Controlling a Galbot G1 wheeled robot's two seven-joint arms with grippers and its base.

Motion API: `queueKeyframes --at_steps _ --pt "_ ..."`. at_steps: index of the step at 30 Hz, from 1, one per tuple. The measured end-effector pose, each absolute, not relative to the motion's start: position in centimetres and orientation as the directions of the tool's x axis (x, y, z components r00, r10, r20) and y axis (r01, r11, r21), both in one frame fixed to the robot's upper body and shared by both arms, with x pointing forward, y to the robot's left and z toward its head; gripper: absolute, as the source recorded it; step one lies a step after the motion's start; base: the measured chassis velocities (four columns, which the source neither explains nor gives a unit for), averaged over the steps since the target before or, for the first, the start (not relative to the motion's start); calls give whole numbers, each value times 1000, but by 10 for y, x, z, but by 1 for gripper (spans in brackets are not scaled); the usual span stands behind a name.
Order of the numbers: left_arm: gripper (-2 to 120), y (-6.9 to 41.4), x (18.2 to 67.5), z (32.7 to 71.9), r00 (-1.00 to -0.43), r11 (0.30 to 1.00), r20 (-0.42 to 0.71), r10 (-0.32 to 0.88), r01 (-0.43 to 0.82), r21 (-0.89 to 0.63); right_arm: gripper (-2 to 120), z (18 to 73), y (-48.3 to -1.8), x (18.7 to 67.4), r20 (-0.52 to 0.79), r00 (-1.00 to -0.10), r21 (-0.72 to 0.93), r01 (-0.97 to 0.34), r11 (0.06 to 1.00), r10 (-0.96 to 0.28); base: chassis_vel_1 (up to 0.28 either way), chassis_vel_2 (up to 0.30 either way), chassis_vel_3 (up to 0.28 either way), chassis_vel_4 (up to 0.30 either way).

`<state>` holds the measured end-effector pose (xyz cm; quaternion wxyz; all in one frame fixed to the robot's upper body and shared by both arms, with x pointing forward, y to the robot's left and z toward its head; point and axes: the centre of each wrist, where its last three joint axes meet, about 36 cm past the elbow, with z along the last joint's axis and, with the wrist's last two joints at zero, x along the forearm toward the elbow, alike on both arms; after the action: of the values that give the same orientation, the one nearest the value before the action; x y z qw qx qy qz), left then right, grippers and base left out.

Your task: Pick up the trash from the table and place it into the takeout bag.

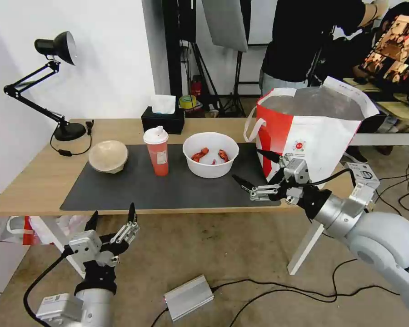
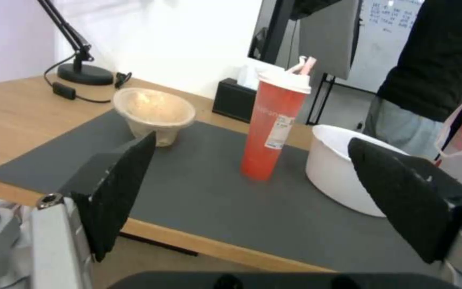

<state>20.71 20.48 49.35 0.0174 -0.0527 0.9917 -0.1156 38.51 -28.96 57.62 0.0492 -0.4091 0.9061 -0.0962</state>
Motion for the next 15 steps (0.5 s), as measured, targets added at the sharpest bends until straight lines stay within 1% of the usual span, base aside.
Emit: queueKeyframes --at_steps 15 --pt "97 206 207 494 -993 968 -34 -116 -106 -228 100 586 -289 422 25 -605 -268 -771 577 -796 0 0 0 0"
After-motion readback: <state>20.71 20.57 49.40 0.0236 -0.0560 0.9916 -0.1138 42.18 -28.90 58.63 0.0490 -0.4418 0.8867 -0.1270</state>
